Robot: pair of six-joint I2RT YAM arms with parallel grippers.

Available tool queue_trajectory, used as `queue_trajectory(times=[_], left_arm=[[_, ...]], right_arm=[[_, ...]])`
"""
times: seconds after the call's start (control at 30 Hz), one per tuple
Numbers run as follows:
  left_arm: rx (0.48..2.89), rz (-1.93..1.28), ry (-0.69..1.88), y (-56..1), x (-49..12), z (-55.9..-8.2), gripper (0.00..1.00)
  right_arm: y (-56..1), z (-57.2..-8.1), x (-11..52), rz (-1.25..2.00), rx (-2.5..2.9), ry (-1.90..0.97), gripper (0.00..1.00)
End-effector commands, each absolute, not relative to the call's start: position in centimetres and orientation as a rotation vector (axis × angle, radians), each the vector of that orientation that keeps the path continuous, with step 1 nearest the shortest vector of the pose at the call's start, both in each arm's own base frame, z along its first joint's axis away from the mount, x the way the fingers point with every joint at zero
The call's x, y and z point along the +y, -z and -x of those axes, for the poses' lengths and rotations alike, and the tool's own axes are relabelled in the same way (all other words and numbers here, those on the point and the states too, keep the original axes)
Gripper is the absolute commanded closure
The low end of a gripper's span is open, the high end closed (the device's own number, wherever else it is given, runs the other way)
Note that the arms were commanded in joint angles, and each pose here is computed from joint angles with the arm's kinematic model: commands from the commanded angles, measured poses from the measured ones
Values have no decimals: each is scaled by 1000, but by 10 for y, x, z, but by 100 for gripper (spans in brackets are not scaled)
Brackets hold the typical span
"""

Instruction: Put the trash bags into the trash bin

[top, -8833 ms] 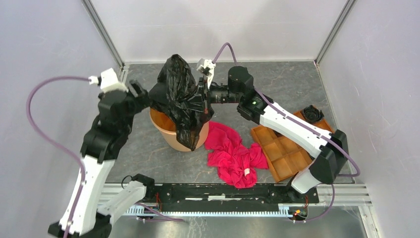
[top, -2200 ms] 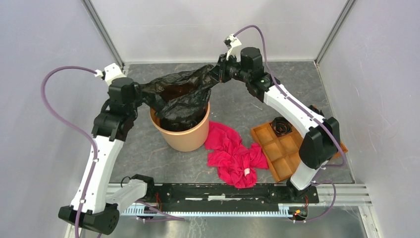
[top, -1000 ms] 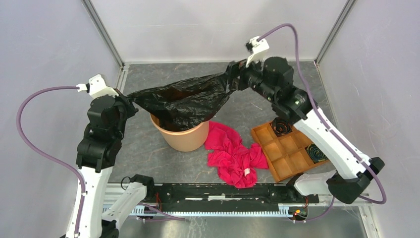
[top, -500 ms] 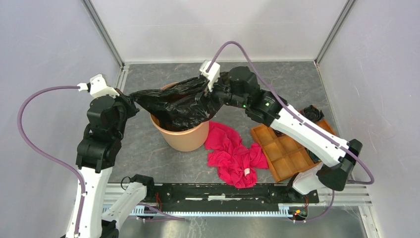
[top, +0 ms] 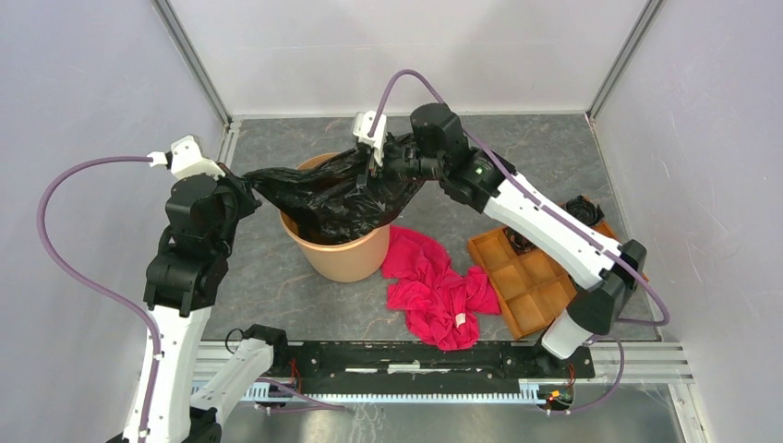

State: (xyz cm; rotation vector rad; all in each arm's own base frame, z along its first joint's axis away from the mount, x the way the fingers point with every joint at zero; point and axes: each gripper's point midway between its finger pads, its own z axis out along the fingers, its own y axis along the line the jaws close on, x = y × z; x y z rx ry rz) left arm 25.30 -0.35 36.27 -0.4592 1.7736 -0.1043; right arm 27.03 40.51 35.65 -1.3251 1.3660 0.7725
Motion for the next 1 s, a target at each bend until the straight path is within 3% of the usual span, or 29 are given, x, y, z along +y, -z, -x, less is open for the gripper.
queue_trajectory(times=[0.0,0.07,0.23,0.3,0.47,0.73,0.97], left_arm=[[1729,421,83,-376,0,-253,98],[1726,421,78,-377,1,-252,98],[1723,425,66,-378,3,-250,98],[1725,427,58,-378,4,-251,98],[1739,454,0,-373,12,-253,98],[1814,473,-27,-377,11,-262,98],[1868,438,17,-367,1,-262,98]], right_arm=[[-369,-259,419,1430,1264,-932,8],[-364,-254,426,1472,1258,-993,10],[-365,-234,435,1510,1220,-1164,37],[-373,-226,434,1508,1185,-1216,51],[-394,-209,424,1492,1128,-1250,98],[-381,-171,403,1527,1133,-1248,100],[-320,-138,410,1461,1232,-1223,100]])
